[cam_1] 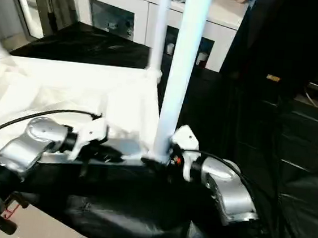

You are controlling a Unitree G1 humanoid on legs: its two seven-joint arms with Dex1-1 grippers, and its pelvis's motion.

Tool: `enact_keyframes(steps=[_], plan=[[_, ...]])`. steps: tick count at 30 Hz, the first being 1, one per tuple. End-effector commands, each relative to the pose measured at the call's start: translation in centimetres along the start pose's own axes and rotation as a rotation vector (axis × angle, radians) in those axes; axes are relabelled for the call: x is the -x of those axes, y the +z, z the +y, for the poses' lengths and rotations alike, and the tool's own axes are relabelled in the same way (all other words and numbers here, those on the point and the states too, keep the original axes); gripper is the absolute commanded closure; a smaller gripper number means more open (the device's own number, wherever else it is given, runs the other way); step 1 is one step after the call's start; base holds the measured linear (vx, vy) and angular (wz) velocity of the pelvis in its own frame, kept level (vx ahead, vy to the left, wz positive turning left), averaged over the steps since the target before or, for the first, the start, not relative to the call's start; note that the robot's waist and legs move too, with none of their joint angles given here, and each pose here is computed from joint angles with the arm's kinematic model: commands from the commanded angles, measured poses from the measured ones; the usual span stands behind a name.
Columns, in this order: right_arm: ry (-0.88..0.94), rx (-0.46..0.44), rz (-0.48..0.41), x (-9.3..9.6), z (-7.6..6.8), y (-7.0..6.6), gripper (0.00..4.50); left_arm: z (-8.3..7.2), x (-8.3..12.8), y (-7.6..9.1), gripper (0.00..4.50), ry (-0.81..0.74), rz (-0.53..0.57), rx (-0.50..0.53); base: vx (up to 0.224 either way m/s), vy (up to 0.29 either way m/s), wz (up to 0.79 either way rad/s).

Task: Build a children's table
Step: Rotate leg to tighten

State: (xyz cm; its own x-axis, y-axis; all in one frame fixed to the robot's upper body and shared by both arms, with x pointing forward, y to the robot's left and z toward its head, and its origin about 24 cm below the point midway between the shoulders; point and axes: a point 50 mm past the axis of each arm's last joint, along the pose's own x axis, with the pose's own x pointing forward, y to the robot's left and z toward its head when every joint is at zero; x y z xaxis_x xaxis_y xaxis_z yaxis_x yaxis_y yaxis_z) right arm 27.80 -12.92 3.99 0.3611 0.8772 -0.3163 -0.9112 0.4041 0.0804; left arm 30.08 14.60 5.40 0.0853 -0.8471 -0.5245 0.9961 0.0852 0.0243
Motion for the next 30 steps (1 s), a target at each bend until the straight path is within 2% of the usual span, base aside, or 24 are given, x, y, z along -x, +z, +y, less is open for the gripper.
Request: enact_keyframes(steps=[1,3,8,9,11,15,17,19,23,27,30], plan=[[0.139,0.009,-0.007,-0.8,1.5,0.4,0.66,-0.3,-0.3,1.0,4.5,-0.052,-0.026,-0.042,0.0,0.0,0.0],[0.162,0.007,-0.005,-0.6,1.8,0.4,0.66,-0.3,0.0,0.9,4.5,-0.06,-0.025,-0.038,0.0,0.0,0.0],[0.178,-0.004,-0.009,-0.8,2.2,0.3,1.08,-0.4,0.1,0.9,4.5,-0.065,-0.024,-0.032,0.0,0.0,0.0],[0.18,-0.009,-0.011,-1.0,2.3,0.3,1.32,-0.4,0.1,0.9,4.5,-0.066,-0.025,-0.033,0.0,0.0,0.0],[0.164,-0.021,-0.019,-1.4,2.4,0.1,1.38,-0.3,-0.1,1.0,4.5,-0.048,-0.032,-0.036,0.0,0.0,0.0],[0.066,-0.034,-0.018,-2.2,2.1,-0.2,1.74,0.1,-0.6,1.0,4.5,0.023,-0.029,-0.027,0.0,0.0,0.0],[-0.012,-0.049,-0.007,-2.7,1.6,-0.5,1.75,0.6,-0.8,1.1,4.5,0.083,-0.022,-0.017,0.0,0.0,0.0],[-0.234,-0.095,0.039,-3.8,0.3,-1.3,1.83,1.6,-1.7,1.5,4.5,0.209,-0.045,0.022,0.0,0.0,0.0],[-0.422,-0.174,0.061,-4.7,-0.8,-1.7,1.84,2.3,-2.7,2.1,4.5,0.298,-0.048,0.046,0.0,0.0,0.0],[-0.535,-0.228,0.067,-5.5,-1.2,-1.7,1.85,2.9,-3.7,2.8,4.5,0.364,-0.058,0.066,0.0,0.0,0.0],[-0.48,-0.233,0.03,-6.5,-0.9,-1.1,1.85,2.8,-5.0,3.9,4.5,0.362,-0.094,0.059,0.0,0.0,0.0]])
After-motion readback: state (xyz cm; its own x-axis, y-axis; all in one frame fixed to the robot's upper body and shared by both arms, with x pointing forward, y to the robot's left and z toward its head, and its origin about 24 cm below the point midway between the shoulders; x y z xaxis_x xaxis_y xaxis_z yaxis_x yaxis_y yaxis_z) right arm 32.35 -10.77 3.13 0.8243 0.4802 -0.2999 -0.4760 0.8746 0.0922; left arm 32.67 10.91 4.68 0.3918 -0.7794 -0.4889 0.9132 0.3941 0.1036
